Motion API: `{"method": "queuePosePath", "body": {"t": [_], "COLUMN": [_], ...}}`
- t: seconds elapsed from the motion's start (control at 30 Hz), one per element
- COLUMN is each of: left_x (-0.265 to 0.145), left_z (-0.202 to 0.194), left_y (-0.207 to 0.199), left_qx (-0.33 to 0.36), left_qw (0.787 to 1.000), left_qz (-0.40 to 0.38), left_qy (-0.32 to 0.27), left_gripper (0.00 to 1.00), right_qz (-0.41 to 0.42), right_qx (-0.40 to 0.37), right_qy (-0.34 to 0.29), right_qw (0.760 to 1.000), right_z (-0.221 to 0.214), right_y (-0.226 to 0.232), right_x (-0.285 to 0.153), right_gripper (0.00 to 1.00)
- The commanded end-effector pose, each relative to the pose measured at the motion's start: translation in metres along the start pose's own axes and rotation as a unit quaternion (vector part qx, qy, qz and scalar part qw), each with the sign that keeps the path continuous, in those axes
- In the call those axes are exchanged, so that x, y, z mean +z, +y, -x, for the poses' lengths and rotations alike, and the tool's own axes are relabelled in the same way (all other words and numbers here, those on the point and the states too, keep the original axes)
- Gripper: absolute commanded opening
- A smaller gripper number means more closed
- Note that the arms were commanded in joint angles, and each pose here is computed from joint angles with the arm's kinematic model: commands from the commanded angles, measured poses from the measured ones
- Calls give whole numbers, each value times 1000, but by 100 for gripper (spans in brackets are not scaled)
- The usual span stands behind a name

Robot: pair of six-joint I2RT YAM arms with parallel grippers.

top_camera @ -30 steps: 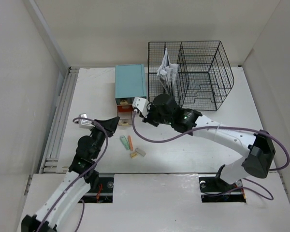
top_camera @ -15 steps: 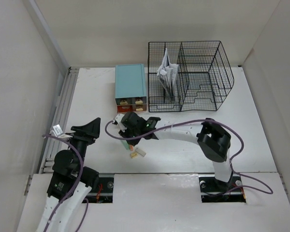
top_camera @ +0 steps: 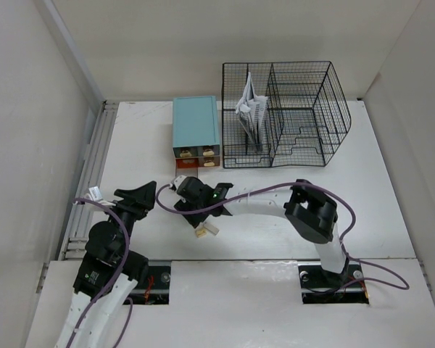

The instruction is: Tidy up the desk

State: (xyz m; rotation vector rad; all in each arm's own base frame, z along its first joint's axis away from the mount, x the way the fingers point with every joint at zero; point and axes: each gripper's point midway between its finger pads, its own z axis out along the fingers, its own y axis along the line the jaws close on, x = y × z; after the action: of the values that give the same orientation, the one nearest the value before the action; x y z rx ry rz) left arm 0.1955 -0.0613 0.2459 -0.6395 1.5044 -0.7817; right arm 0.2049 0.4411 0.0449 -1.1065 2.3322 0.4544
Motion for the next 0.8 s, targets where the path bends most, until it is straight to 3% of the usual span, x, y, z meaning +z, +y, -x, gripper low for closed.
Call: {"method": "queuePosePath", "body": {"t": [0.0,0.33,0.5,0.77], "left_x": [-14,-19,-19,-21], "left_z": [16,19,19,20], "left_y": [-17,-20,-20,-21], "left_qx": [-15,-17,-17,-19], "left_qw": [998,997,997,997], "left_qz": [-52,-62,-62,-65], "left_qy": [-31,-33,-33,-36], "left_gripper": [69,69,69,69], "right_qz": [-21,-46,-52,-63], "right_qx": [17,10,-6,-26], "right_qy": [-27,-4,0,-1], "right_qw": [999,999,999,998], "right_z": [17,5,3,-1], "right_y": [-5,-14,-17,-25], "right_x": [5,23,22,11], "right_gripper": [58,52,17,8]}}
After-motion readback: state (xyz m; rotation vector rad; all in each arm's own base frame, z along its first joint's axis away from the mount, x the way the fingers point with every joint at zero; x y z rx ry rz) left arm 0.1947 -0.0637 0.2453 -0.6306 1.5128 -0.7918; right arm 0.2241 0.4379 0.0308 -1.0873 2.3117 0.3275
